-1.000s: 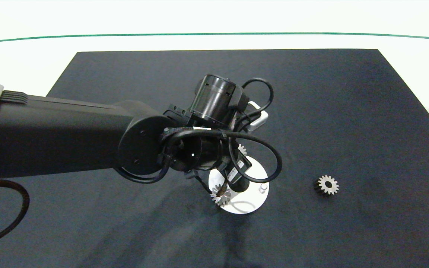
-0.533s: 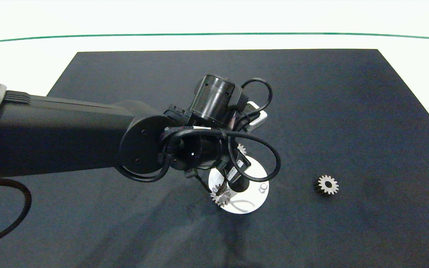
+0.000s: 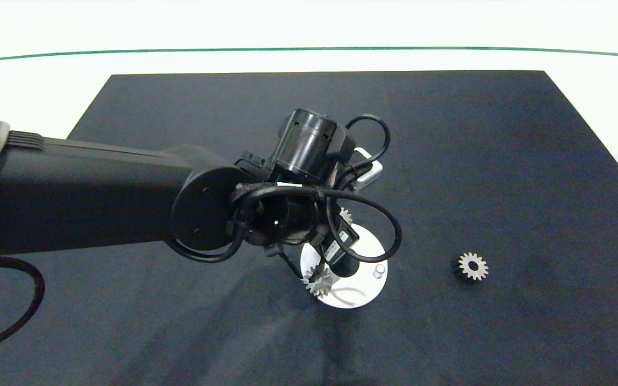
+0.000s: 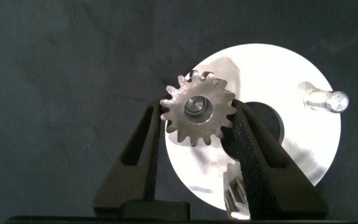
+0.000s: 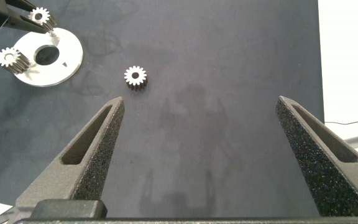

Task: Install three planetary gears onto the carrier pins

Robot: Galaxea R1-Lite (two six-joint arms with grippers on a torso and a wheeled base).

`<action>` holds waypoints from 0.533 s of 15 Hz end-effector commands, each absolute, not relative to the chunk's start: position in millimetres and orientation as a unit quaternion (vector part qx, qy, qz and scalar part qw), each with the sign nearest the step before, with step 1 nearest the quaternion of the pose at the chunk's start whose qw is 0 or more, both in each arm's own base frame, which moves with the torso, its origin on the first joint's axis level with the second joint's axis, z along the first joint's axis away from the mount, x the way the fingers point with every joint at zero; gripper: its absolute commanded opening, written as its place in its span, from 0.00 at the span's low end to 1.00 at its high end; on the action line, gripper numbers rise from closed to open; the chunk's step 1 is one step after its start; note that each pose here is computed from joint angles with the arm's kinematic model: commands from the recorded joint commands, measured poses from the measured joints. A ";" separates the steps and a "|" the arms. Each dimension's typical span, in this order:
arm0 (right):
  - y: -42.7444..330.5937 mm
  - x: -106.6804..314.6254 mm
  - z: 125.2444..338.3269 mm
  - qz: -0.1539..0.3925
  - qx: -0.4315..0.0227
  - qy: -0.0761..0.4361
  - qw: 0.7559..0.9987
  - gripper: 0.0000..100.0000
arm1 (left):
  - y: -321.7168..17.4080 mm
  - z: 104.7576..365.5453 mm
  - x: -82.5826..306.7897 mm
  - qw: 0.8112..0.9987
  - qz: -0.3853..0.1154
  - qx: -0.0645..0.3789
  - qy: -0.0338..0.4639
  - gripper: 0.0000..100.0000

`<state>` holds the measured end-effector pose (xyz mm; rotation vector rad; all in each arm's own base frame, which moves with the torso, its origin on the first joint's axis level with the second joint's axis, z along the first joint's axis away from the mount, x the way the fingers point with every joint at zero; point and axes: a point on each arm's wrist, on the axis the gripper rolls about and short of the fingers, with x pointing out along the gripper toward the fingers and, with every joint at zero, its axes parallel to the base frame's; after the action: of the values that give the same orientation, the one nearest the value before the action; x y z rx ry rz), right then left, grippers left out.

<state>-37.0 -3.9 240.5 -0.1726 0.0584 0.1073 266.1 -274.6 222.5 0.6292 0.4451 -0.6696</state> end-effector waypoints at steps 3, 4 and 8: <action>-3.9 -36.7 240.5 0.053 -0.087 0.031 0.994 1.00 | -274.9 223.9 266.1 0.874 -0.320 0.300 0.211 0.04; -4.0 -37.1 240.4 0.054 -0.087 0.030 0.994 1.00 | -275.5 223.1 266.6 0.873 -0.320 0.300 0.212 0.04; -4.0 -36.9 240.0 0.054 -0.087 0.031 0.994 1.00 | -276.2 220.4 266.5 0.872 -0.321 0.302 0.215 0.04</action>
<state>-37.0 -4.0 240.5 -0.1726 0.0584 0.1069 265.8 -276.4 222.0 0.6264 0.4449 -0.6729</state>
